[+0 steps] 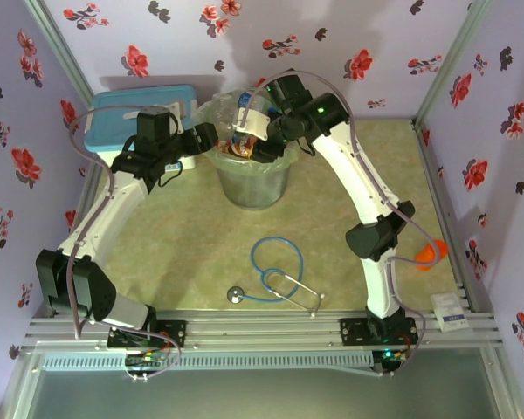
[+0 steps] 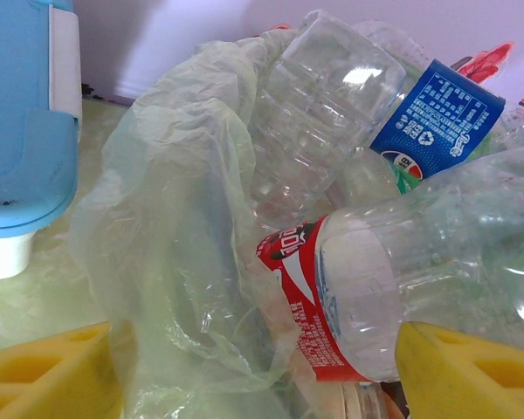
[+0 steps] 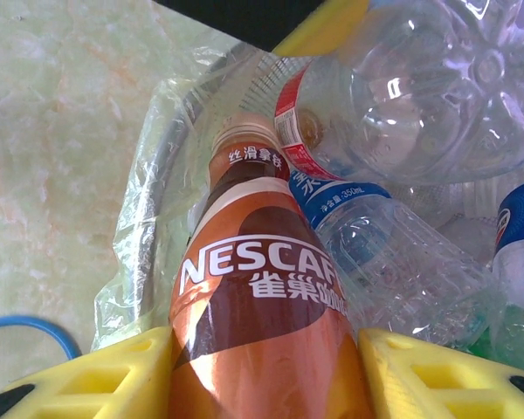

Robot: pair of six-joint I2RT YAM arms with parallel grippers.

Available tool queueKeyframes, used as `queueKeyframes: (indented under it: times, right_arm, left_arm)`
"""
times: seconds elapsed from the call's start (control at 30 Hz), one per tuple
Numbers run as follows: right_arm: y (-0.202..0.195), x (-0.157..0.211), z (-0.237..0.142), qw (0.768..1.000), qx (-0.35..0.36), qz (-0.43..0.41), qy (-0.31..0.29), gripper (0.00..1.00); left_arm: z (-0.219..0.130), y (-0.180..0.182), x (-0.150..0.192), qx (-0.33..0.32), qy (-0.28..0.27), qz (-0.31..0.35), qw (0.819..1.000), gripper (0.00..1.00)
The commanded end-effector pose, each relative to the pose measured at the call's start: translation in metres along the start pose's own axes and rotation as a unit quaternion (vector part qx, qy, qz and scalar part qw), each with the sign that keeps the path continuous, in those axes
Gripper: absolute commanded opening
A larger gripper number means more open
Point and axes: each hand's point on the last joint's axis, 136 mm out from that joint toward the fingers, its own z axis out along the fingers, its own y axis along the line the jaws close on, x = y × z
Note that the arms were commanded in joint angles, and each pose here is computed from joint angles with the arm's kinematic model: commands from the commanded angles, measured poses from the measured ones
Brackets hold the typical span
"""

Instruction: Put the plastic bottles in the bin

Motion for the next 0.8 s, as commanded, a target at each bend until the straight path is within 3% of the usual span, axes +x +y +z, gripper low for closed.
queueKeyframes:
  times: [0.0,0.17,0.33,0.4,0.6,0.77]
  right_arm:
    - [0.013,-0.005,0.014,0.999,-0.034,0.029,-0.013,0.59]
    - [-0.008,-0.029,-0.019,0.996,0.03,0.051,-0.061,0.68]
    - [-0.028,-0.033,-0.043,0.99,0.093,0.069,-0.084,0.89]
    - [-0.036,-0.031,-0.053,0.986,0.11,0.084,-0.09,0.9]
    - [-0.055,-0.017,-0.084,0.966,0.156,0.159,-0.132,0.8]
    - [-0.047,-0.001,-0.071,0.959,0.14,0.209,-0.13,0.61]
  left_arm:
    - [-0.001,-0.013,-0.011,0.017,-0.01,0.009,1.0,0.78]
    - [-0.001,-0.014,-0.013,0.019,-0.014,0.008,1.0,0.78]
    - [-0.002,-0.015,-0.014,0.021,-0.014,0.006,1.0,0.78]
    - [-0.002,-0.016,-0.014,0.021,-0.015,0.006,1.0,0.78]
    - [-0.003,-0.017,-0.016,0.022,-0.017,0.005,1.0,0.78]
    - [0.002,-0.017,-0.017,0.022,-0.016,0.002,1.0,0.77]
